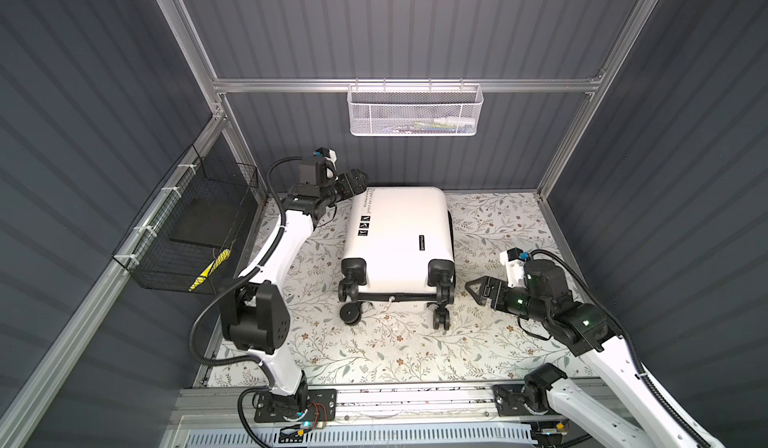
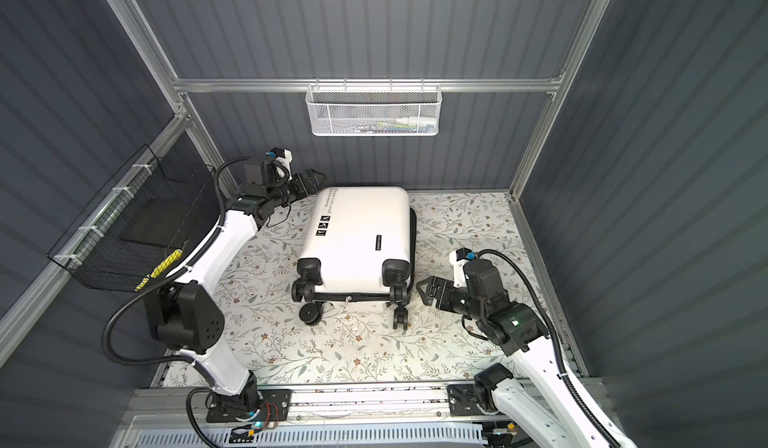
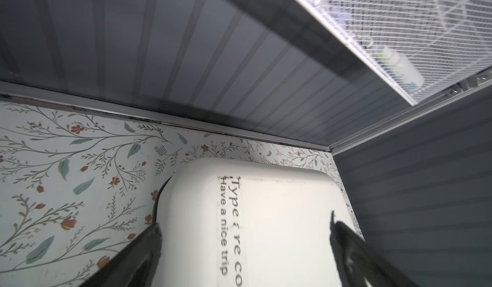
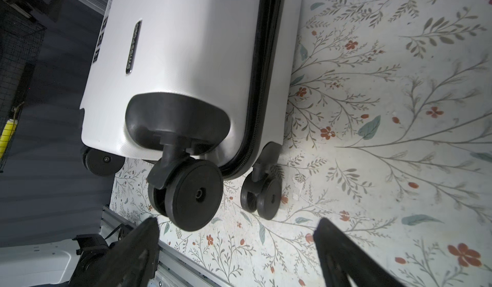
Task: Pack the luggage
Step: 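Lower the left gripper to the zipper pull while the right grasps the near wheel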
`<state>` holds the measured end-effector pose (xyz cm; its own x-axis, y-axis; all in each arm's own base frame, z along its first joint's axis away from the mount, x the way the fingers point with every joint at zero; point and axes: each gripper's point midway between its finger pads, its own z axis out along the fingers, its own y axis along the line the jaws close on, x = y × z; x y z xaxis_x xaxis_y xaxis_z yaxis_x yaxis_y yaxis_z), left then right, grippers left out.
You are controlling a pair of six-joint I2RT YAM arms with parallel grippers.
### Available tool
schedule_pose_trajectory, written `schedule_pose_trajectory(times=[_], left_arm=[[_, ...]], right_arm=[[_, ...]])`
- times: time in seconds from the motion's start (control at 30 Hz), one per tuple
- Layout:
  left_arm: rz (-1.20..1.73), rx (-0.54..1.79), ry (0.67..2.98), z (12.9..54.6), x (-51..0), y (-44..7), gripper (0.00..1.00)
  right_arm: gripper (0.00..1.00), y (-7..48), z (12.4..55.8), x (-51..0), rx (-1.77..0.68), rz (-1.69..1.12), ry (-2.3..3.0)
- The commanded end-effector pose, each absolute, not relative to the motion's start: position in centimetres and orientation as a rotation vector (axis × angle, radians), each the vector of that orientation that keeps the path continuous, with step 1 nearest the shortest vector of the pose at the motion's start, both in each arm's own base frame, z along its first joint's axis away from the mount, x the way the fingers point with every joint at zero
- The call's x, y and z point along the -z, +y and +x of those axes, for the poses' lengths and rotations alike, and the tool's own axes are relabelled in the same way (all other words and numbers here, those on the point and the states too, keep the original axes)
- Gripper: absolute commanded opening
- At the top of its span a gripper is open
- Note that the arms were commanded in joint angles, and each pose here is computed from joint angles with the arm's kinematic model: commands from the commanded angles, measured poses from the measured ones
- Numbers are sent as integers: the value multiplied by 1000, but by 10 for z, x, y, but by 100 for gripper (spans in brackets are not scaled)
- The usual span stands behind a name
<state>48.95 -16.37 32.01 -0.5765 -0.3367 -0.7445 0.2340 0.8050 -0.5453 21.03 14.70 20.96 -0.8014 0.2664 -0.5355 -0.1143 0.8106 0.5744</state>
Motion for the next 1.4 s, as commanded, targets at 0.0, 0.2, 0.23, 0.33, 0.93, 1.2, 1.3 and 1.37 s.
schedule_pose_trajectory(times=[0.0,0.2,0.23,0.33,0.93,1.2,1.3,1.37], left_arm=[[-6,794,2047,446,-334,-163,100],[66,879,2059,374,-332,-174,100],[90,882,2061,362,-332,-179,100],[140,889,2078,330,-326,-195,99],[288,817,2115,201,-241,-258,91],[403,705,2096,165,-205,-279,90],[432,676,2090,156,-192,-281,90],[436,660,2092,154,-181,-279,90]], right_arm=[[94,144,213,-215,-723,160,2357],[97,160,212,-220,-662,108,2355],[98,162,212,-220,-648,100,2356],[99,170,212,-220,-608,74,2361],[99,205,207,-208,-442,-77,2388],[91,210,206,-196,-335,-127,2399],[85,213,207,-194,-323,-142,2400],[81,215,208,-193,-314,-148,2400]])
